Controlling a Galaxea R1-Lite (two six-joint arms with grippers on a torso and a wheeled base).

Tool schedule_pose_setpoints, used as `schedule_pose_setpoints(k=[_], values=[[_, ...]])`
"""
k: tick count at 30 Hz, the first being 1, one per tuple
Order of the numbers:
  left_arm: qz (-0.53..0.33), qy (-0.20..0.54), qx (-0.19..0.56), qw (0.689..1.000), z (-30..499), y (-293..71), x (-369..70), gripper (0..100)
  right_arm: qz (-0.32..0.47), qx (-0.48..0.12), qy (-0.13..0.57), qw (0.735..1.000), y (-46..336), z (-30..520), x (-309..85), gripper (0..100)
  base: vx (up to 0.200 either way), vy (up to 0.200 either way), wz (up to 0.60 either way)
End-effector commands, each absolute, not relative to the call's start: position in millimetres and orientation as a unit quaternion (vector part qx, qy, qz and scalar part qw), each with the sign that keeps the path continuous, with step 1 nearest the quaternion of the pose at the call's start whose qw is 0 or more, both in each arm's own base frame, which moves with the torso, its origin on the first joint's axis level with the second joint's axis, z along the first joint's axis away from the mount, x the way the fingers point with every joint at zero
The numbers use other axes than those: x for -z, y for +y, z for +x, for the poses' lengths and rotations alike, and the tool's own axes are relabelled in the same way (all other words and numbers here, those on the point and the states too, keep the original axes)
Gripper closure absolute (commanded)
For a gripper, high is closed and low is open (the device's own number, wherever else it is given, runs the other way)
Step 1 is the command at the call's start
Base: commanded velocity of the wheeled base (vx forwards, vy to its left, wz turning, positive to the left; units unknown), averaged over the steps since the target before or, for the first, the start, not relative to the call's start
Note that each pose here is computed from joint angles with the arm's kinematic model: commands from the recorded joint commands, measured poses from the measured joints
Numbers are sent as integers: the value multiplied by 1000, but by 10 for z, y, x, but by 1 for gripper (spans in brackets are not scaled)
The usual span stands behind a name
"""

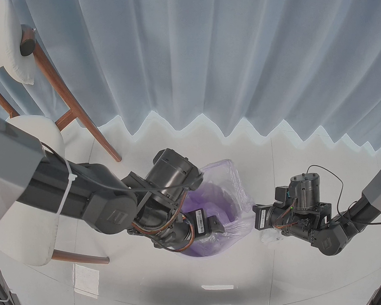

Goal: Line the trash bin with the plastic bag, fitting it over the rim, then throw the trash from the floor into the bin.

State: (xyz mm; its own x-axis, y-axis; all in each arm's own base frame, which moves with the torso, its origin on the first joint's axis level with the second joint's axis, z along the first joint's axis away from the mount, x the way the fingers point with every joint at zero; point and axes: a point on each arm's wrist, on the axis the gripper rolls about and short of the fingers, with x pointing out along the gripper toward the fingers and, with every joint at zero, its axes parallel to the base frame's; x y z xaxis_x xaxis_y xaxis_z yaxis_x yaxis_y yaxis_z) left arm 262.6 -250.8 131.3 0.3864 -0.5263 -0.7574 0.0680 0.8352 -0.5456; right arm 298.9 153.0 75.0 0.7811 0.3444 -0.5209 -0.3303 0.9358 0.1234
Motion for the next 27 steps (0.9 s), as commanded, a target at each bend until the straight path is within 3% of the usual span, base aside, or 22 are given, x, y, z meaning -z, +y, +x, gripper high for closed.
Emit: schedule_pose_setpoints(k=[1,8,18,25,26,27], values=[[-236,517,165,806,2809,-2517,-1261,0,12,-179,278,944,1517,2961,-730,100,0,0,0],[-264,502,146,810,3050,-2443,-1276,0,14,-184,262,947,1527,2958,-741,100,0,0,0],[-288,481,145,815,3325,-2624,-1246,0,13,-192,261,946,1558,2886,-767,100,0,0,0],[-303,473,118,819,3482,-2431,-1244,0,14,-194,260,946,1551,2853,-789,100,0,0,0],[-306,469,113,821,3501,-2388,-1266,100,13,-193,262,945,1547,2845,-780,100,0,0,0],[-308,466,112,822,3516,-2359,-1280,100,14,-193,262,946,1545,2851,-778,100,0,0,0]])
